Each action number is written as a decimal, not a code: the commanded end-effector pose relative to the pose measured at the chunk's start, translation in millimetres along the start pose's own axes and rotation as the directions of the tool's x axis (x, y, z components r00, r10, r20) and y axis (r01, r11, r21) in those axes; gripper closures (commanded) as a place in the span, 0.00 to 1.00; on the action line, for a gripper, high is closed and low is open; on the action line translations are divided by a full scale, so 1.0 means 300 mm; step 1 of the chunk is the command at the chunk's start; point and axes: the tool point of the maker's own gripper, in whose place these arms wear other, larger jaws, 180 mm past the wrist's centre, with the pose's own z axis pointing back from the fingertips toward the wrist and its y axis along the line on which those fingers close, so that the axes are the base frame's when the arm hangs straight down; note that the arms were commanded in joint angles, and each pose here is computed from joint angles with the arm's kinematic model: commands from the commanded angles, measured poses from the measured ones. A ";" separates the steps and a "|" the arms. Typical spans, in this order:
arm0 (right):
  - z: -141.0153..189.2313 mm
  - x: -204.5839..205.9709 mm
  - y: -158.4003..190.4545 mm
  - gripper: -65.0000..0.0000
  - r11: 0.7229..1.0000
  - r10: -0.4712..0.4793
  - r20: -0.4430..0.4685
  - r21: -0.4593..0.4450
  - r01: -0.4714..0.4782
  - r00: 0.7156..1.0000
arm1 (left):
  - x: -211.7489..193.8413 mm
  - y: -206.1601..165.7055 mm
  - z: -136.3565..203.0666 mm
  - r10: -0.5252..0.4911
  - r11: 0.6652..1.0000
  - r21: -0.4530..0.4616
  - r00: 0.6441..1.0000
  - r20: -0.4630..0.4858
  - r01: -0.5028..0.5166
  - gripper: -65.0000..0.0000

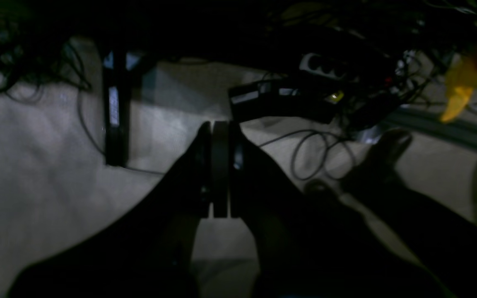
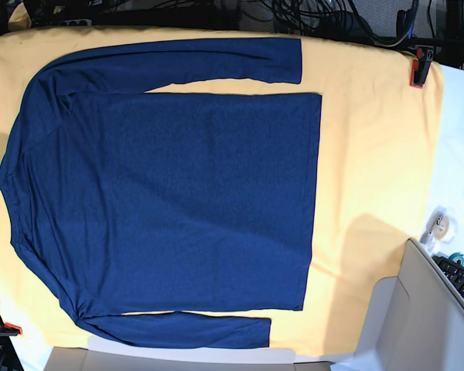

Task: Fold the T-shirt properly

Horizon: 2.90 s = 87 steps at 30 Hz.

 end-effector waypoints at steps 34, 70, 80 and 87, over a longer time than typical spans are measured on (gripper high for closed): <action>0.263 0.710 -0.431 0.95 0.661 -0.744 0.306 0.459 0.593 0.594 | 0.572 -0.249 0.173 -0.023 0.937 -0.306 0.907 0.419 0.166 0.74; -0.005 0.743 -0.314 0.83 0.429 -0.886 0.106 0.556 0.711 0.451 | 0.673 0.025 0.114 0.368 0.899 -0.358 0.876 0.310 -0.251 0.72; -0.012 0.770 -0.280 1.00 0.433 -0.877 0.092 0.576 0.693 0.471 | 0.716 0.047 0.088 0.564 0.694 -0.529 0.826 -0.023 -0.489 0.64; -0.010 0.771 -0.287 1.00 0.437 -0.876 0.097 0.575 0.692 0.472 | 0.645 0.087 0.006 0.540 0.700 -0.474 0.830 -0.141 -0.535 0.64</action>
